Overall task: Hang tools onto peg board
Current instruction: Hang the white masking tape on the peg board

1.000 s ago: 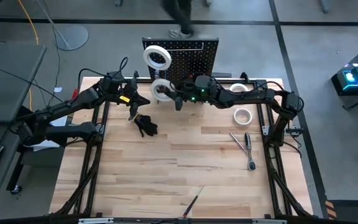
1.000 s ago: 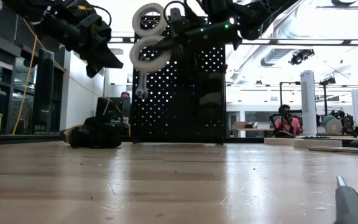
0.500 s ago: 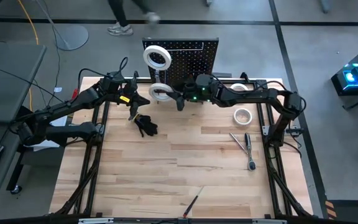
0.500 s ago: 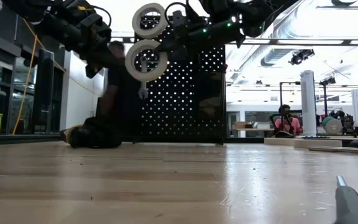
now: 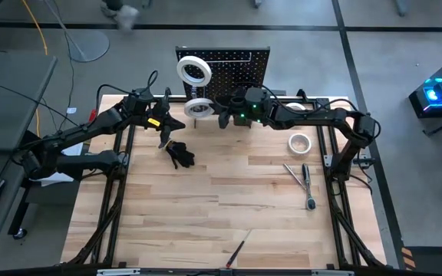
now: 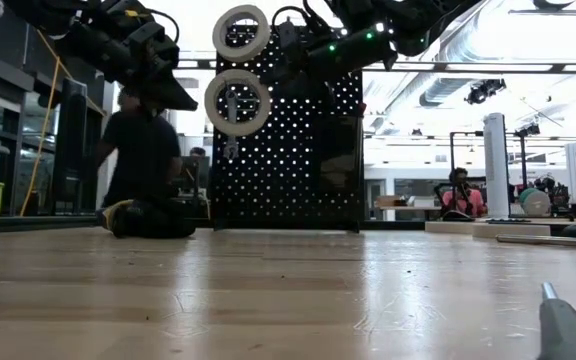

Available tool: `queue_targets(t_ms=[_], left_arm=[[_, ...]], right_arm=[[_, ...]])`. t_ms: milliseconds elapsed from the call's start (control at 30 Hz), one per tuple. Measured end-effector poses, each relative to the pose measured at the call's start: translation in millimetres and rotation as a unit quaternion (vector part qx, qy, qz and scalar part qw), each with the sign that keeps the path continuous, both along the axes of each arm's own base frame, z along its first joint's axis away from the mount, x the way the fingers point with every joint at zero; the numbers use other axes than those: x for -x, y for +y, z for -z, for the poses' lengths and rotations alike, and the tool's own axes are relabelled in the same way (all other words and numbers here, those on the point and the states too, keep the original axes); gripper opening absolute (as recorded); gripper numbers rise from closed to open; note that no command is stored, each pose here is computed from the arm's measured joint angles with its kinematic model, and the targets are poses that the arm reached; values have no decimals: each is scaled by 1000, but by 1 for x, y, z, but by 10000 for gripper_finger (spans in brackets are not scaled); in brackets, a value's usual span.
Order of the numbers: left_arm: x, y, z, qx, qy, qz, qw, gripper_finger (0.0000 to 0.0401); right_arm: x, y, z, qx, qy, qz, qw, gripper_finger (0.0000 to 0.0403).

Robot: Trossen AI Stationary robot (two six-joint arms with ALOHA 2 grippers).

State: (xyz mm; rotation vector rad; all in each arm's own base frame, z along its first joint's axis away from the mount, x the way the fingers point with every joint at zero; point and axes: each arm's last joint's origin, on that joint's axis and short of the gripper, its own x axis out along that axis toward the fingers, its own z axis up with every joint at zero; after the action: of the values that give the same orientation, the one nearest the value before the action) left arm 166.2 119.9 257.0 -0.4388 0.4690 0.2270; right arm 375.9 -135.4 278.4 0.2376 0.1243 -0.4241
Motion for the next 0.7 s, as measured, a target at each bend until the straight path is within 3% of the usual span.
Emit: queue_targets(t_ms=[267,500,700], left_arm=[[4,-3,-6,-14,-11,2,1000,0],[16,-12,-21,-41,-43,-15,998,0],[29,-23,-33,-42,-69,-40,996,0]], right_arm=[[1,-2,-4,19,-13,44,999,170],[9,1,-22,24,-37,43,998,170],[26,7,-40,18,-18,43,999,170]])
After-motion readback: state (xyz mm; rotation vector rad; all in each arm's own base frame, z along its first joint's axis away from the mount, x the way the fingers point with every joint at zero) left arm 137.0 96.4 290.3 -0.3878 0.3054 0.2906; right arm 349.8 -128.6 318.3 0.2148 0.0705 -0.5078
